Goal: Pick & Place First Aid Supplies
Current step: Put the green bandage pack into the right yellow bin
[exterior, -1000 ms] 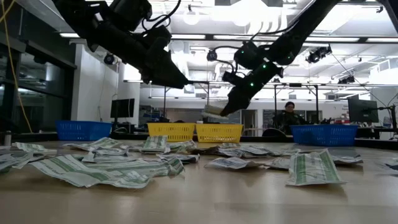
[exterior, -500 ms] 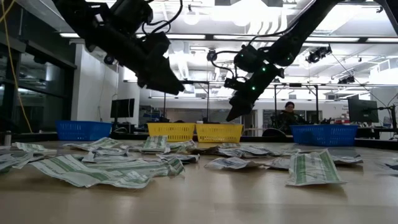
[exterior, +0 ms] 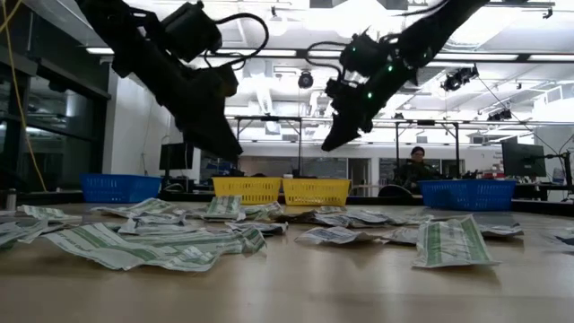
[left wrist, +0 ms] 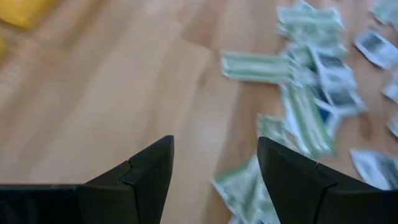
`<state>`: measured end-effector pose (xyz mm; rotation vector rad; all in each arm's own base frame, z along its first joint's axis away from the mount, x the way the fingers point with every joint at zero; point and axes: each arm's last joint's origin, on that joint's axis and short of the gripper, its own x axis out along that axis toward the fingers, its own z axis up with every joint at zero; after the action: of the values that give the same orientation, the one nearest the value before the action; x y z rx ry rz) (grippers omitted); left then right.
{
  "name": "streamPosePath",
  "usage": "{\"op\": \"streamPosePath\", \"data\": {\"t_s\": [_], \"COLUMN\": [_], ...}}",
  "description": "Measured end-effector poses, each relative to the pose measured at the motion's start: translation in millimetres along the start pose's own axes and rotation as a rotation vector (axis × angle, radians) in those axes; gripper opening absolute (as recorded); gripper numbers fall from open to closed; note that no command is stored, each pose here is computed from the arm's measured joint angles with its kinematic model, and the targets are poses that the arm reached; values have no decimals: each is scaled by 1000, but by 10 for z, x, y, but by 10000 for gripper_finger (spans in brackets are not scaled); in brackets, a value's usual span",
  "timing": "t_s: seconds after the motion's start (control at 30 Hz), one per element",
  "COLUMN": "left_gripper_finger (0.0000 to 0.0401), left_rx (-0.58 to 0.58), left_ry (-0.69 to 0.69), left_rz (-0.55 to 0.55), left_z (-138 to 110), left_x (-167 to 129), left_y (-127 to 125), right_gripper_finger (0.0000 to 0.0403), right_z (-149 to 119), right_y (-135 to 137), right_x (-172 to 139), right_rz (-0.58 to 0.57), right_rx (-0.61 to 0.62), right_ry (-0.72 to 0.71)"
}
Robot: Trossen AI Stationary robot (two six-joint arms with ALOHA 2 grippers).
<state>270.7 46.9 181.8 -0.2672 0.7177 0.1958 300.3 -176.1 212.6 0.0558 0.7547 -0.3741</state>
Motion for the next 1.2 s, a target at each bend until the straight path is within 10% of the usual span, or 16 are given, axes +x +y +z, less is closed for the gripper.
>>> {"op": "streamPosePath", "data": {"t_s": [0.8, 1.2], "left_gripper_finger": [232, 232], "left_rx": [-158, -205], "left_ry": [176, 217], "left_rz": [-440, -387], "left_z": [-135, -211], "left_x": [199, 328], "left_y": [382, 393], "right_gripper_finger": [149, 149], "right_z": [-118, -136], "right_y": [1211, 1398], "right_x": [-124, -165], "right_rz": [186, 185], "right_rx": [-154, -184], "right_ry": [186, 182]}}
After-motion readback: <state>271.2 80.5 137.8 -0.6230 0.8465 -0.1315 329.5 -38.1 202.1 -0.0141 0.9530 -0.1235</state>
